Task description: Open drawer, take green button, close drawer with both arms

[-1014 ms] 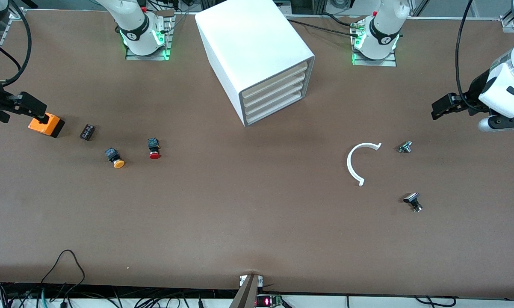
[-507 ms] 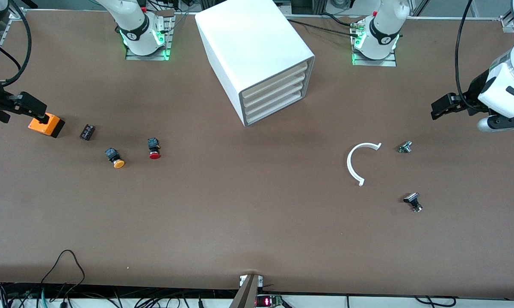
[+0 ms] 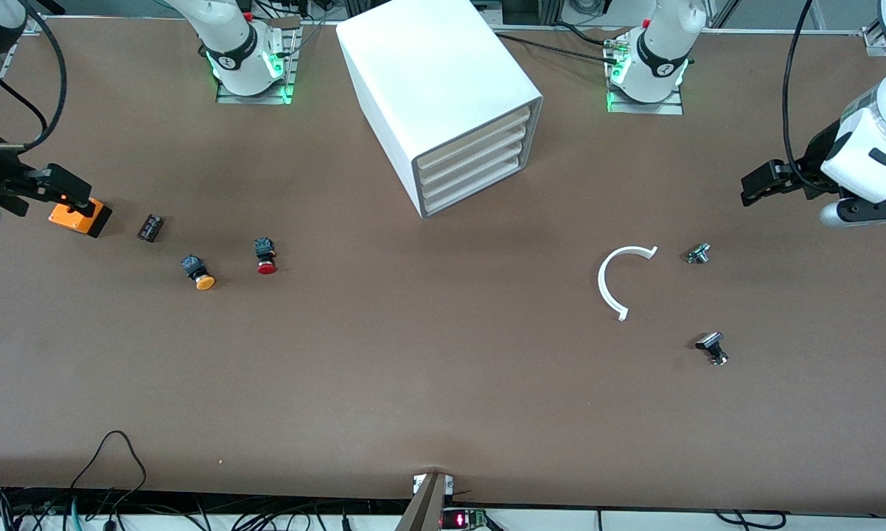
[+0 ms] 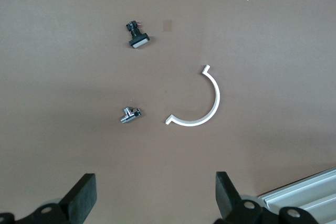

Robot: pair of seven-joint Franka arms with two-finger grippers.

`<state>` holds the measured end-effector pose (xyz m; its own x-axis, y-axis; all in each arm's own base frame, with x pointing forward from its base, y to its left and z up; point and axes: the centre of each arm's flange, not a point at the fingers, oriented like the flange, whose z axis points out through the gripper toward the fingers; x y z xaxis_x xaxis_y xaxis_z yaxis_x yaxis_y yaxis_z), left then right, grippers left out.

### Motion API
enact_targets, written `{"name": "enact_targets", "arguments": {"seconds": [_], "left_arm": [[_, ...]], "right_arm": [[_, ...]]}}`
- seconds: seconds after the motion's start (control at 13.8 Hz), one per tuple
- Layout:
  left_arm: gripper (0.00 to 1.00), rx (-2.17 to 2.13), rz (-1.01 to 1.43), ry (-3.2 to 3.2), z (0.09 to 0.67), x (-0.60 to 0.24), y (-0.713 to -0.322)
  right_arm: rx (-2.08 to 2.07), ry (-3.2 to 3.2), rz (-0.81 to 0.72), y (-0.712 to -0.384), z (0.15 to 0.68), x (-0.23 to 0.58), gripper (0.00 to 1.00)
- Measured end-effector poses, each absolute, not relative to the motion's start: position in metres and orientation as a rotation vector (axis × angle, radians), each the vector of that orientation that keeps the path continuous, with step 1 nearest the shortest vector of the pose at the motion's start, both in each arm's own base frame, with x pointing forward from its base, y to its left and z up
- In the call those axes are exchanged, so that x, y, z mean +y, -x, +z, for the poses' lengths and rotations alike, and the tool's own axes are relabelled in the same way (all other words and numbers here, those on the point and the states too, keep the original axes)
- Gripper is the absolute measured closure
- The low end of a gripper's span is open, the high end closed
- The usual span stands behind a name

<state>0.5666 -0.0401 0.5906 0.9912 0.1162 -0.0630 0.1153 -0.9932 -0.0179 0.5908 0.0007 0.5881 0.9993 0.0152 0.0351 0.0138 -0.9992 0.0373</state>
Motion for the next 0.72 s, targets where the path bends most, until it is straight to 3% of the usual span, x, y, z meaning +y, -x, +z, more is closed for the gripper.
{"name": "enact_targets", "arguments": {"seconds": [0.36,0.72], "left_arm": [[0.00,-0.165,0.115,3.118,0.585,-0.046,-0.569],[0.00,-0.143,0.249,3.086,0.533,-0.050,-0.588]], "right_arm": [[0.115,-3.093,-0.102,-0.609,0.531,0.037,0.00],[0.153,-3.088,-0.188,-0.618,0.495,0.054,0.00]]}}
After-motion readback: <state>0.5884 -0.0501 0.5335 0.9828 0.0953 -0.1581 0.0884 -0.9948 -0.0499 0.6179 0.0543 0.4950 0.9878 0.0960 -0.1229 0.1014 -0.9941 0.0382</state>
